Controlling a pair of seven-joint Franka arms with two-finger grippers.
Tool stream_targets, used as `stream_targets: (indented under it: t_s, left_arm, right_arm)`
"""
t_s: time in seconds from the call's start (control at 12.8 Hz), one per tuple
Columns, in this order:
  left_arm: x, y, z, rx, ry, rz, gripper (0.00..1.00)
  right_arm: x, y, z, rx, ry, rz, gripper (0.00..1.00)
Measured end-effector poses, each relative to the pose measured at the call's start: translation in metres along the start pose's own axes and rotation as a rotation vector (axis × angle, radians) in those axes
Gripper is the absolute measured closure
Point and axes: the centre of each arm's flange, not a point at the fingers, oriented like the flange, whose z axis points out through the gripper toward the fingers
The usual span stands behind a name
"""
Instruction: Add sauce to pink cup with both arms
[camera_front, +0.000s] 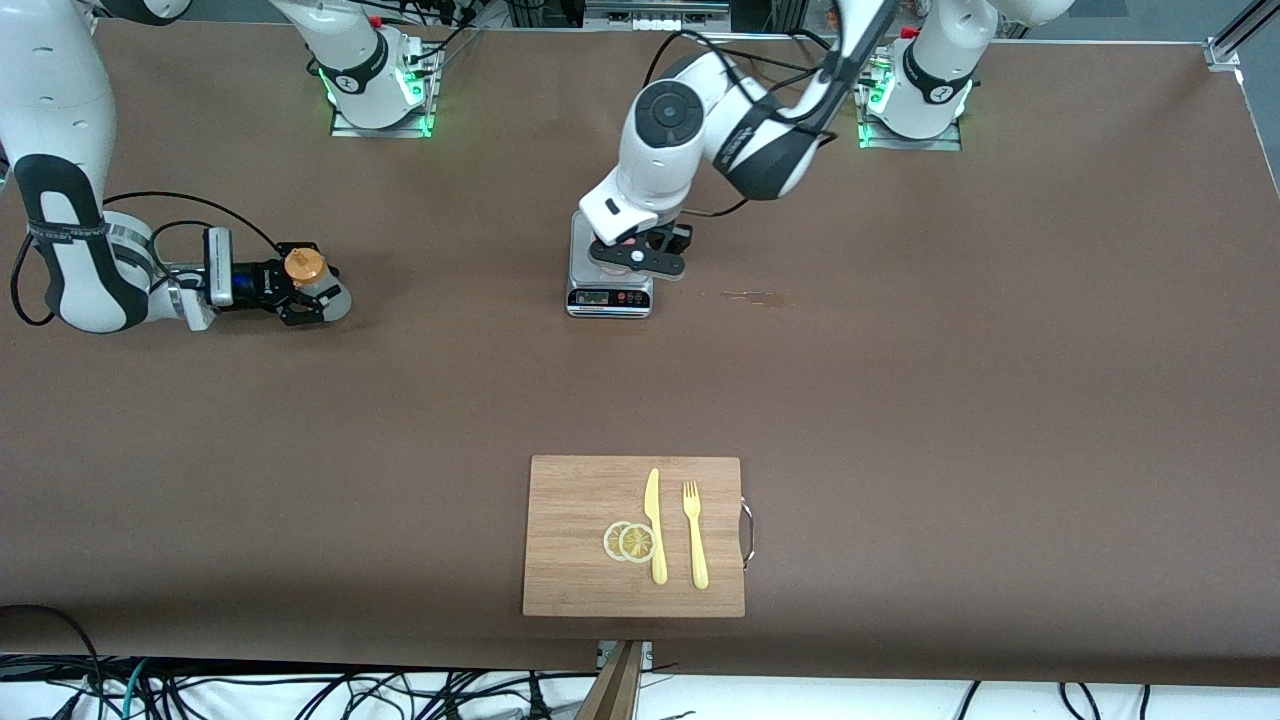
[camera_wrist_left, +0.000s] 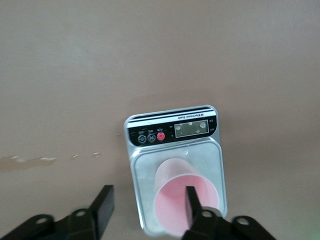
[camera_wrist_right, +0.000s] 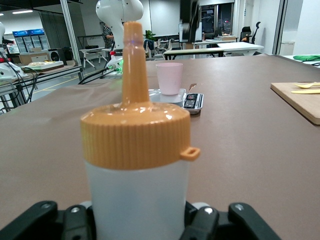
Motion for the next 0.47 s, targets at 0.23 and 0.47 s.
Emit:
stream_targets:
  t_s: [0.23,0.47]
  left_arm:
    - [0.032,-0.045,-0.097,-0.018,-0.015,-0.076,0.0]
    - [0.06,-0.117,-0.164,-0.036,-0.005,-0.109,0.0]
  right_arm:
    - [0.013,0.018,0.007,0.021,-0.006,-0.008,0.76]
    - [0.056,0.05,0.016,0.04,-0.094,-0.055,0.76]
